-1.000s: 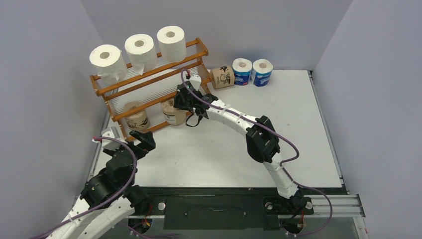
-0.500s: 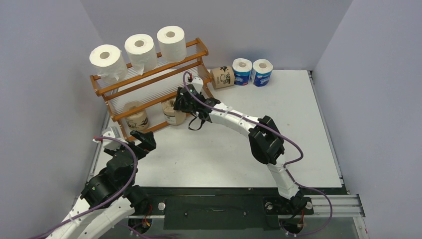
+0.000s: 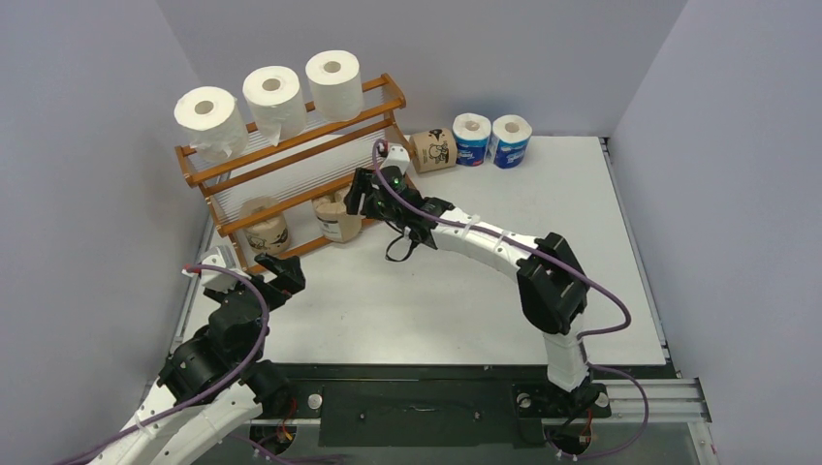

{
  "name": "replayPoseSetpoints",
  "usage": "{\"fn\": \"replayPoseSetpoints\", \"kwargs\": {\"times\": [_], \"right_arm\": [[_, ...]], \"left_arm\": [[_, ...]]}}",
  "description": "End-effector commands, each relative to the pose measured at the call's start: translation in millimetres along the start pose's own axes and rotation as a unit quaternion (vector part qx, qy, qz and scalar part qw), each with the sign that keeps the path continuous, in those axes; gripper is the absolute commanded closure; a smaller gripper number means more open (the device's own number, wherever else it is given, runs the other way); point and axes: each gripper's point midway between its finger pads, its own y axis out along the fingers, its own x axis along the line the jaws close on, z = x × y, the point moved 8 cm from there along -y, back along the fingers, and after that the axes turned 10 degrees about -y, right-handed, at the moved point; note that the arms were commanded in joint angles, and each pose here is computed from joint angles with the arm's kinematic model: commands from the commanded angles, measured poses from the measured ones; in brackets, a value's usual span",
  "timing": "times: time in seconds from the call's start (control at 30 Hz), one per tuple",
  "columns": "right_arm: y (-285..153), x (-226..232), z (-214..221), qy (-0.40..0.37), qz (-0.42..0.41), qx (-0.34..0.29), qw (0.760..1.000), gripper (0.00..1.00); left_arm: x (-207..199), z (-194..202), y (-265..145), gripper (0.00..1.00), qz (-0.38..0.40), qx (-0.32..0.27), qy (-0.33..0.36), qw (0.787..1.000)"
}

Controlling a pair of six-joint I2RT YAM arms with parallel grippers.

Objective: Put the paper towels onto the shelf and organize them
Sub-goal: Place the paper towel on the shelf.

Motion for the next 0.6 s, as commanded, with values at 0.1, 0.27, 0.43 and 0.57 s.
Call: {"fn": "replayPoseSetpoints", "kwargs": {"times": [0.1,0.27,0.43,0.57], "right_arm": [[-25.9,-15.7,12.5,-0.047,-0.101,-0.082,0.990,0.32],[-14.6,-35.9,31.6,-0.072,-0.073,-0.046,0.994,0.29],[2.7,-40.7,44.4,-0.079,-0.047,-0.035,0.995,0.31],[18.7,-37.5,46.9,-0.089,-0.045,-0.028,0.995,0.34]], "left_arm": [[-5.8,-3.2,-1.0,0.04,0.013,0.000,-0.016,1.000],[-6.9,-2.2,-0.7,0.04,0.015,0.004,-0.013,1.000],[-6.0,-2.6,-0.6,0.04,0.013,0.002,-0.009,1.000],[-5.6,-0.9,0.1,0.04,0.012,0.004,-0.007,1.000]]}}
